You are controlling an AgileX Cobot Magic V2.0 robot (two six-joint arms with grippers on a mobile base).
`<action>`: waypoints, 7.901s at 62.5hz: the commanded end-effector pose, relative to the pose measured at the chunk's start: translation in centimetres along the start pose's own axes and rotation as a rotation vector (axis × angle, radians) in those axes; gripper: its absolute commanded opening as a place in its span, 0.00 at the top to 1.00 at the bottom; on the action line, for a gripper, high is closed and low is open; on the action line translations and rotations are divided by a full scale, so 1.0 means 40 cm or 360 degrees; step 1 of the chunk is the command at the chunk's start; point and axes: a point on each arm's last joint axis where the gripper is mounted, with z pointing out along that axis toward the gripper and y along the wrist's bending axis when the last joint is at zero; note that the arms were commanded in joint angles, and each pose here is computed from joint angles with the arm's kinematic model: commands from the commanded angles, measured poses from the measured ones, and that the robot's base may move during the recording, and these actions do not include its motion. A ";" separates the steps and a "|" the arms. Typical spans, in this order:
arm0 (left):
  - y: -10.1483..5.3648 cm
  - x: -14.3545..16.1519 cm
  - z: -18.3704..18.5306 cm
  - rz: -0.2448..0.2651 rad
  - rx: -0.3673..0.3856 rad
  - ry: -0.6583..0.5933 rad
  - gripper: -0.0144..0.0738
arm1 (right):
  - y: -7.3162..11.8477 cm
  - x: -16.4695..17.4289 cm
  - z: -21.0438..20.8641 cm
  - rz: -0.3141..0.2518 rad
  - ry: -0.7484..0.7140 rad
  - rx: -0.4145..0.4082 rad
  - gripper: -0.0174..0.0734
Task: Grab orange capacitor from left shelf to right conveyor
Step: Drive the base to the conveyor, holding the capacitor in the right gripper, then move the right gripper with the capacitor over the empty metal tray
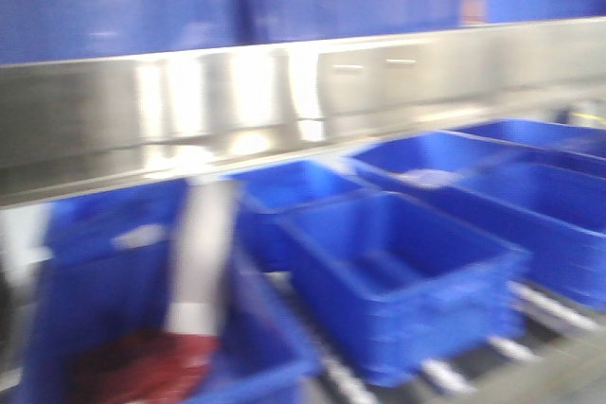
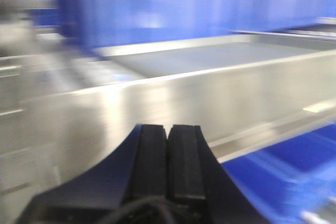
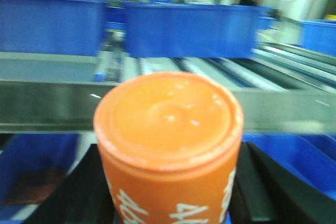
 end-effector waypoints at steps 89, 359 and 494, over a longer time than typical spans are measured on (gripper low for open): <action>0.000 -0.026 -0.004 -0.0009 0.0004 -0.0168 0.98 | -0.003 -0.041 -0.005 -0.0017 -0.0165 0.0019 0.71; 0.000 -0.026 -0.003 -0.0009 0.0004 -0.0165 0.98 | -0.003 -0.041 -0.005 -0.0017 -0.0166 0.0019 0.71; 0.000 -0.026 -0.003 -0.0008 0.0001 -0.0165 0.98 | -0.002 -0.044 0.005 -0.0002 -0.0159 0.0010 0.71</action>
